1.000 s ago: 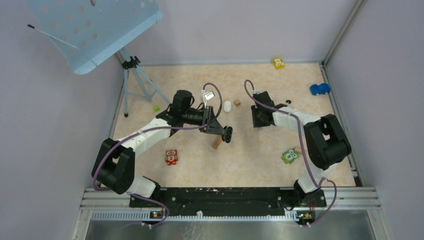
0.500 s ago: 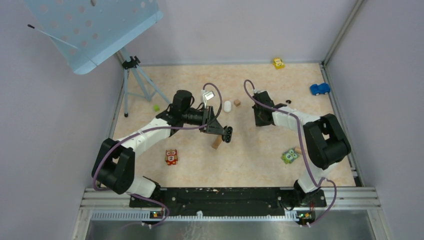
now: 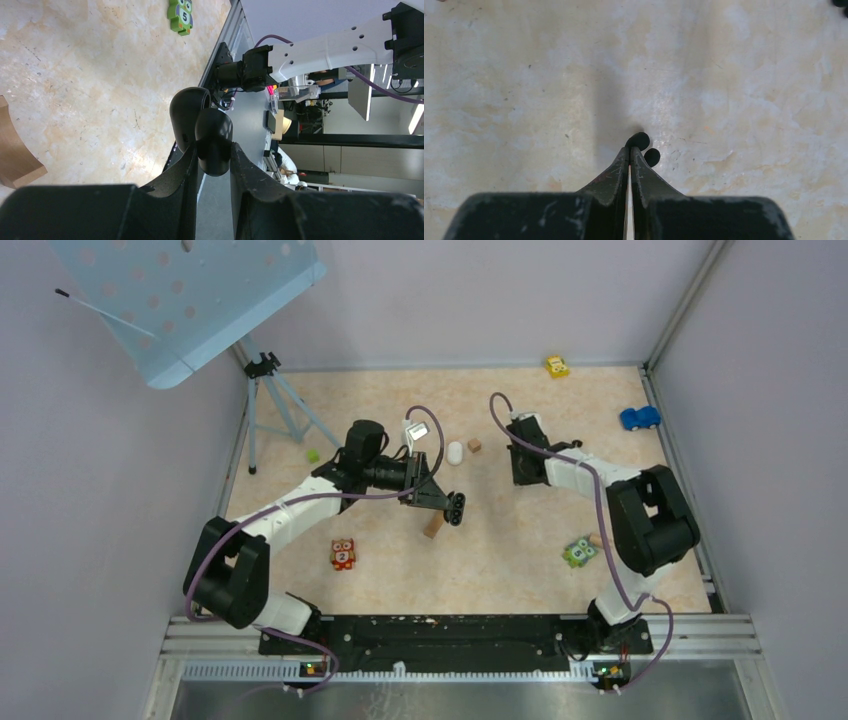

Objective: Insert the wireless bluetooth earbuds into the charging case
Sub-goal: Pick up the right earbud from the center of the board, then place the right earbud at the center of the board.

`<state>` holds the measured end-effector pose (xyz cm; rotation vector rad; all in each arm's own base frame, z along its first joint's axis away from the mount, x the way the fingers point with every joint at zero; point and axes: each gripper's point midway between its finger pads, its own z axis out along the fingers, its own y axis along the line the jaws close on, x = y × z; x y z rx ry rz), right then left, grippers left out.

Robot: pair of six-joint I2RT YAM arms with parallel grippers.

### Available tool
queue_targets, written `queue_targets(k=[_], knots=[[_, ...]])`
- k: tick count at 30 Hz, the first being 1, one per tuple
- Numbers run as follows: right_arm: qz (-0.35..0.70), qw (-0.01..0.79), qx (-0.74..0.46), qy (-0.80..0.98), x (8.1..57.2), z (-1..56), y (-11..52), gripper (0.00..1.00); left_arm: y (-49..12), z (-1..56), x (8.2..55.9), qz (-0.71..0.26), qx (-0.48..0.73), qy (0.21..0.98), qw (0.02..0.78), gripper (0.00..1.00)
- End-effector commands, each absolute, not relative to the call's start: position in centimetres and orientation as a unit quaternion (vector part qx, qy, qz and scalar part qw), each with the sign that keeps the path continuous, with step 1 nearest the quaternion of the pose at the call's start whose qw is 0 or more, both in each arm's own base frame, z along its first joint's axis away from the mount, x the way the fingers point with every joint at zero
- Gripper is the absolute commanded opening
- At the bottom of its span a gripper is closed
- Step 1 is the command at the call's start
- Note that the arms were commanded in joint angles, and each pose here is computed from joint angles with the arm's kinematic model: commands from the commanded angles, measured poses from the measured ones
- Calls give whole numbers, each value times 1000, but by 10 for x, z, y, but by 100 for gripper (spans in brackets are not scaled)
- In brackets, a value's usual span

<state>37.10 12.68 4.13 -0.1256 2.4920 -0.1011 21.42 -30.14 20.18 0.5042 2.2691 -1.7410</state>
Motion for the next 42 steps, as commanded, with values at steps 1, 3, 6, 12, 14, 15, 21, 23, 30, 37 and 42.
queue_targets(k=[1, 3, 6, 12, 14, 15, 21, 23, 30, 37, 42], knots=[[-47, 342, -14, 938, 387, 60, 112, 0, -303, 221, 214, -606, 194, 758, 143, 0], [-29, 342, 0, 939, 388, 61, 109, 0, -303, 222, 215, -606, 195, 757, 144, 0], [11, 342, 32, 939, 388, 61, 106, 0, -303, 221, 214, -606, 196, 757, 143, 0], [98, 352, 79, 928, 386, 80, 111, 0, -301, 218, 213, -605, 194, 759, 144, 0], [138, 349, 93, 922, 381, 88, 117, 0, -301, 217, 212, -604, 194, 759, 143, 0], [161, 347, 102, 918, 379, 94, 120, 0, -301, 217, 212, -605, 195, 759, 143, 0], [310, 339, 144, 877, 353, 139, 142, 0, -301, 219, 213, -605, 208, 752, 158, 0], [350, 333, 150, 863, 339, 155, 151, 0, -302, 222, 213, -609, 217, 743, 171, 0], [494, 277, 160, 809, 288, 197, 181, 0, -302, 224, 228, -591, 229, 735, 241, 0], [582, 254, 150, 758, 258, 233, 195, 0, -299, 236, 237, -574, 231, 725, 301, 0], [588, 257, 134, 755, 250, 250, 195, 0, -300, 236, 239, -572, 223, 729, 302, 0]])
